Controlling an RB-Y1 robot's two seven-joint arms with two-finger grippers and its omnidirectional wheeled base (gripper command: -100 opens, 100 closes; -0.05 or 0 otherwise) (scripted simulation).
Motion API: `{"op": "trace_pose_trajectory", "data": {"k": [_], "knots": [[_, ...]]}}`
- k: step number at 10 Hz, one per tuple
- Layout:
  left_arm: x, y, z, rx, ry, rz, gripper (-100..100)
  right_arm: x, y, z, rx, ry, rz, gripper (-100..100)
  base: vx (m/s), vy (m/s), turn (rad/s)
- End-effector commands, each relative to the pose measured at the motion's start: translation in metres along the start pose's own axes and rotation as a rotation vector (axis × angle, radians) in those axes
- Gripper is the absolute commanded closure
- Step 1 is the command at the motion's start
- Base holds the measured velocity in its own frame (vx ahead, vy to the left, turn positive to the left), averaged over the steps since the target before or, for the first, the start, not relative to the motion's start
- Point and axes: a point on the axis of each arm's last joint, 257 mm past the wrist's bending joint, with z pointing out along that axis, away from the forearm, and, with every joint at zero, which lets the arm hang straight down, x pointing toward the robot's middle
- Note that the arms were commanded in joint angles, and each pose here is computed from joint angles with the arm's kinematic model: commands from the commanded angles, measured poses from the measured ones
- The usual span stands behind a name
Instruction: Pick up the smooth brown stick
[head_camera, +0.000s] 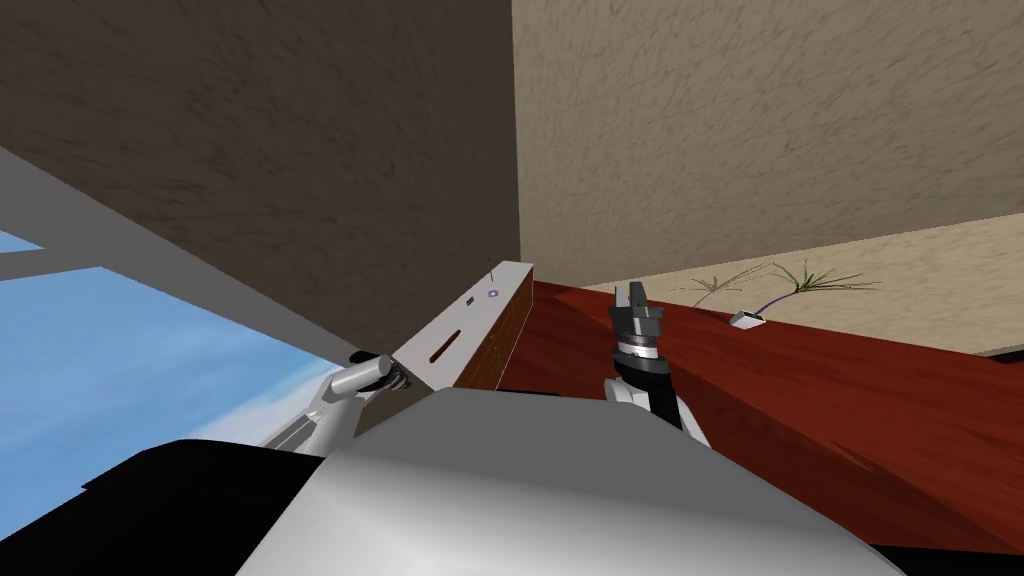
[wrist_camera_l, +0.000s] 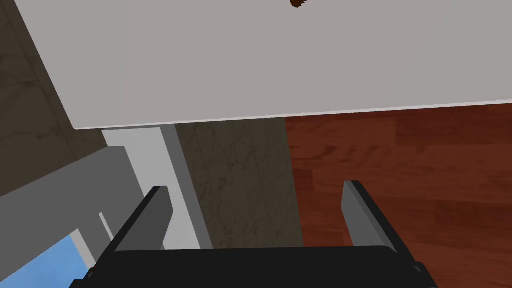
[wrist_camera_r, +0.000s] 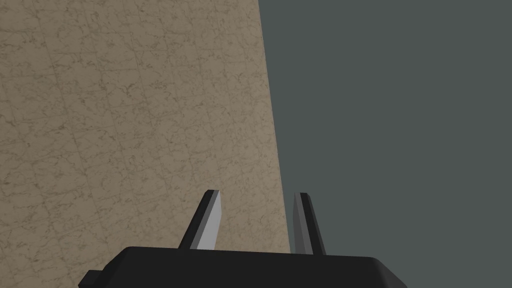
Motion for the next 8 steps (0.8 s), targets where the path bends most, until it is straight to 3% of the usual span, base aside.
{"op": "trace_pose_trajectory", "data": {"k": [1, 3, 8], "knots": [[-0.007, 0.009, 0.002, -0.038, -0.016, -0.021, -100, 0.0, 0.0, 0.0, 0.0, 0.0, 0.0, 0, 0.126, -0.022, -0.043], [-0.022, 0.027, 0.006, -0.127, -0.046, -0.093, -100, 0.0, 0.0, 0.0, 0.0, 0.0, 0.0, 0, 0.176, -0.028, -0.11], [-0.037, 0.058, 0.007, -0.263, -0.088, -0.178, -100, 0.0, 0.0, 0.0, 0.0, 0.0, 0.0, 0, 0.163, -0.018, -0.074]]}}
